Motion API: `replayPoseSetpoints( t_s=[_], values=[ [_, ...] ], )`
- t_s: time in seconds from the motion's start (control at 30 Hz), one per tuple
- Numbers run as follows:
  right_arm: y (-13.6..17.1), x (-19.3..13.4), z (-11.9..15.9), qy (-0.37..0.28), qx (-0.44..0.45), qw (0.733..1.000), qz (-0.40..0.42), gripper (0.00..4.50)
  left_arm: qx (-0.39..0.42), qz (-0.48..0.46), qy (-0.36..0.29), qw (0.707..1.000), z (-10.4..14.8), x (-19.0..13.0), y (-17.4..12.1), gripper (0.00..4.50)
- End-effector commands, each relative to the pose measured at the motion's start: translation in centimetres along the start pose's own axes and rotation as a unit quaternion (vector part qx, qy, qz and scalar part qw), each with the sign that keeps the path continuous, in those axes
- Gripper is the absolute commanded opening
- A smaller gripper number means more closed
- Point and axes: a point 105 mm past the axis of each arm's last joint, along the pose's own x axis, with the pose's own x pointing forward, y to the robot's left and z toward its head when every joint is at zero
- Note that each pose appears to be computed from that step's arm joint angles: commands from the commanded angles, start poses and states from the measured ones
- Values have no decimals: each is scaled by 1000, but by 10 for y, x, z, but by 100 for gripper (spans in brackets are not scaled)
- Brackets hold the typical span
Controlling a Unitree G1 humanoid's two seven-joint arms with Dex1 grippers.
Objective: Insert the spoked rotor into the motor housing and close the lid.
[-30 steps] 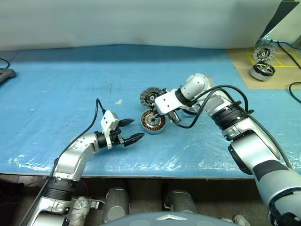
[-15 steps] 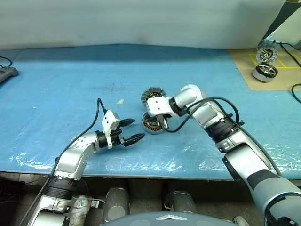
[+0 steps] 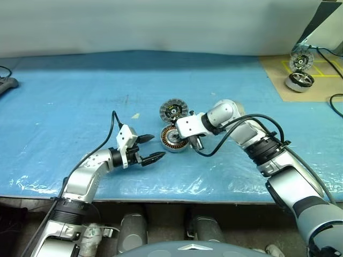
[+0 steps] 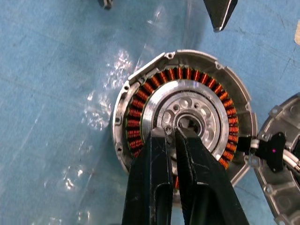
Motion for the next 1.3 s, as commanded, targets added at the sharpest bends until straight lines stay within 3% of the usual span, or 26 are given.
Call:
replayPoseSetpoints(
  t_s=[0.03,0.7,0.93,1.17,1.3],
  values=[
    [4,1,-10,24,-16,1000,-1,29,18,-2,-11,1000,9,-1,1,450],
    [-22,-11,8,-28,-10,997,-65,29,16,-12,-10,1000,12,-4,-3,450],
    [-24,-19,0,-13,-13,997,-68,29,17,-16,-8,1000,12,-4,-4,450],
    [-39,-31,20,-63,29,994,-91,29,14,-13,-11,1000,12,-1,-1,450],
    [-27,-22,31,-82,19,994,-76,29,14,-15,-12,1000,11,0,-2,450]
  ],
)
